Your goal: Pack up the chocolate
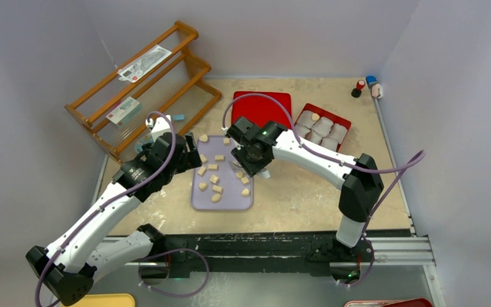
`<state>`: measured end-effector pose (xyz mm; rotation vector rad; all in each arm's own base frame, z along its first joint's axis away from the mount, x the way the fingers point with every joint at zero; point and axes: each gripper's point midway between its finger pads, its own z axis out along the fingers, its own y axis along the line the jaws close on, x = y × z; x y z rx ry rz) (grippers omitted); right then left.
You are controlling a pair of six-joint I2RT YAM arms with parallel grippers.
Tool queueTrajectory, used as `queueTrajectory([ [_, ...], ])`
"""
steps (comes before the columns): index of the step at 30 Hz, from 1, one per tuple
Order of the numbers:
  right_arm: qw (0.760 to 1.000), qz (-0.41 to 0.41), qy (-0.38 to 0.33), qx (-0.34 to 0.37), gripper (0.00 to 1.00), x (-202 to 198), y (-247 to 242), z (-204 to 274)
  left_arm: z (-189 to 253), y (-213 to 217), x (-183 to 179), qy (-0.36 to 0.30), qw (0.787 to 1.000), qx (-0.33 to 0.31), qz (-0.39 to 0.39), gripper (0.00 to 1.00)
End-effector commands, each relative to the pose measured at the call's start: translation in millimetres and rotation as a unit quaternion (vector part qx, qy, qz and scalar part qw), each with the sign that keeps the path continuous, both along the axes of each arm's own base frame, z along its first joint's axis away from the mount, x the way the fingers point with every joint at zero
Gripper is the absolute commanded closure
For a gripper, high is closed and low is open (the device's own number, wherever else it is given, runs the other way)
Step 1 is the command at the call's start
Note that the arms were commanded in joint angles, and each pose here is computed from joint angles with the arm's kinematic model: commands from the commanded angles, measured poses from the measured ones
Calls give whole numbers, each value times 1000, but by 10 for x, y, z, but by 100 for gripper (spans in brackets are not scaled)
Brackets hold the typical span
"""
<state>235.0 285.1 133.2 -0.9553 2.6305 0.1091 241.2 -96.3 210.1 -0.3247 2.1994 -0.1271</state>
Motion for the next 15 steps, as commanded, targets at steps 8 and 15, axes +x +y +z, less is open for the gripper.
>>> queueTrajectory([
  [8,1000,-6,-9,25,57,-38,58,207,80,6,-12,-12,1000,-7,-4,0],
  [15,1000,-5,-6,21,57,-11,144,123,73,18,-30,-13,1000,-7,-4,0],
])
